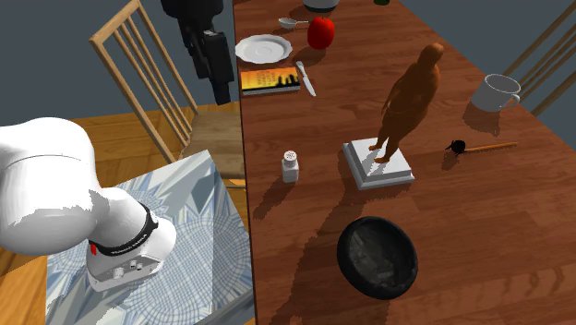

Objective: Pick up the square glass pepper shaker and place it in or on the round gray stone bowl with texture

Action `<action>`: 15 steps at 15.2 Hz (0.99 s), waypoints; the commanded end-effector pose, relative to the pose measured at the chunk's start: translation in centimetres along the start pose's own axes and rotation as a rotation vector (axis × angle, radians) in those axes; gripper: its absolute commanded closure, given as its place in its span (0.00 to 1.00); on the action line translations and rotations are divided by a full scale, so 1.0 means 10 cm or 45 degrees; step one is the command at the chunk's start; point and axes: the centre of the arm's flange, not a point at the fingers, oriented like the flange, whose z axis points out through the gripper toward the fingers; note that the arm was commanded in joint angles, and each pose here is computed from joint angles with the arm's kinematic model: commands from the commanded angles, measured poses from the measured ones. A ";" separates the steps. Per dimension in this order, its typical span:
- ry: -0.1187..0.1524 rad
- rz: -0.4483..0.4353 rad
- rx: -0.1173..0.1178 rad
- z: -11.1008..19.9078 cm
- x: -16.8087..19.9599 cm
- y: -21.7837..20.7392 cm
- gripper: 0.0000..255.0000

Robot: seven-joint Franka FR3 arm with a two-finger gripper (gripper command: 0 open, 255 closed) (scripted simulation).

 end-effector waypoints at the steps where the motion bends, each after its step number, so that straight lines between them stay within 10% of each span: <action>1: 0.000 0.000 0.000 0.00 0.00 0.00 0.00; 15: 0.153 -0.080 0.031 1.48 0.88 0.38 0.00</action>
